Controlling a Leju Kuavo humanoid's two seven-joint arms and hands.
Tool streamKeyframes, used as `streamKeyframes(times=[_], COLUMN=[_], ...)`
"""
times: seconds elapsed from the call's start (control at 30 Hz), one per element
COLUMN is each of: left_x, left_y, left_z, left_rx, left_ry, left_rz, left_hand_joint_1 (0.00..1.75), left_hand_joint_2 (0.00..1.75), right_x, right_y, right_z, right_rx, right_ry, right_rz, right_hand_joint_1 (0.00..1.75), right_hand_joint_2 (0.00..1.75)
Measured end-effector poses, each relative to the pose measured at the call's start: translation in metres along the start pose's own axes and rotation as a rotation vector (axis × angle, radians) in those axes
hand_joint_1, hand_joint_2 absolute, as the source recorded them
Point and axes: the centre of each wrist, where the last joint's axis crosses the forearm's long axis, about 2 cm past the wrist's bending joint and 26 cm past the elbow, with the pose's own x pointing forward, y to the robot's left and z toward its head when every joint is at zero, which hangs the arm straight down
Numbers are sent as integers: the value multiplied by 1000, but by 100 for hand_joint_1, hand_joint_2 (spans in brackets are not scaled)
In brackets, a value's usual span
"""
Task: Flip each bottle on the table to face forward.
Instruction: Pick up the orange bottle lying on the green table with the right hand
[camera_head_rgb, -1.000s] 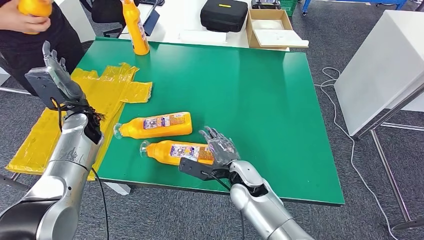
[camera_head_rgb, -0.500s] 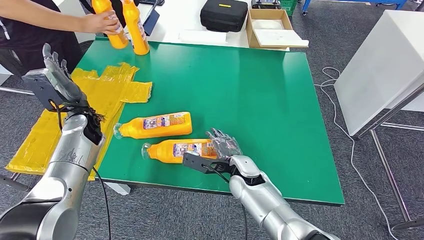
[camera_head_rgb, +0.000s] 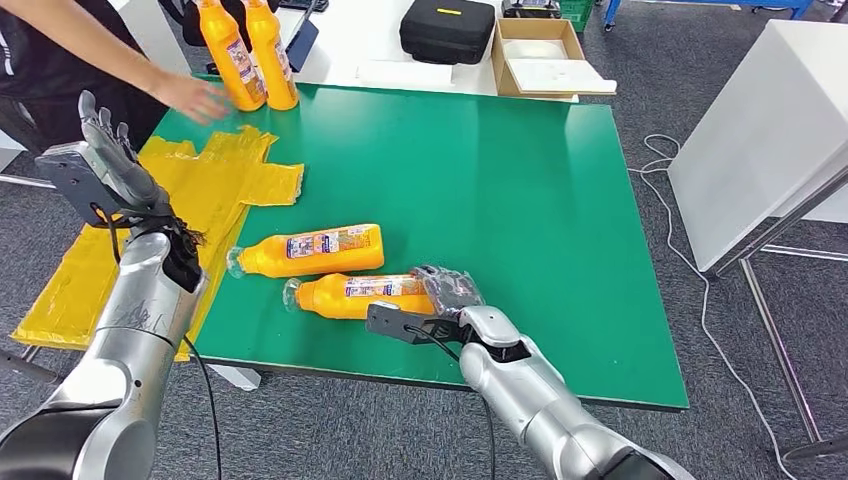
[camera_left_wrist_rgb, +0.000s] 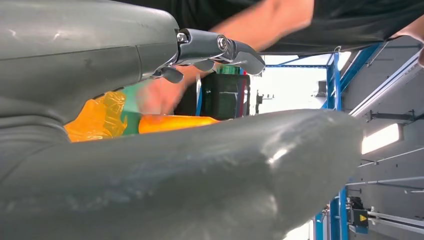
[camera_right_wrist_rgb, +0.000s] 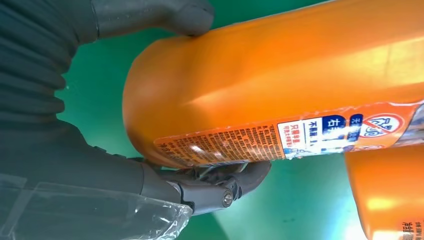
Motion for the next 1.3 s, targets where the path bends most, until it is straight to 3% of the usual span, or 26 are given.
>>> streamKeyframes(times=[0.53,1.0,1.3], left_x=[-3,-3,-5], left_y=[22,33,31], left_z=[-1,-2,1], left_rx=[36,39,-26], left_ry=[1,-10,5], left_rz=[-11,-25,41], left_hand_joint_1=[0,0,0], left_hand_joint_2=[0,0,0], right_x=[-9,-14,-20], right_y=[-22,-71,-109], right_z=[-3,9,38], right_rx=[-15,-176,-335], right_ry=[-55,-151,-280], right_rz=[1,-21,-160], right_hand_joint_1=[175,175,175], right_hand_joint_2=[175,175,175])
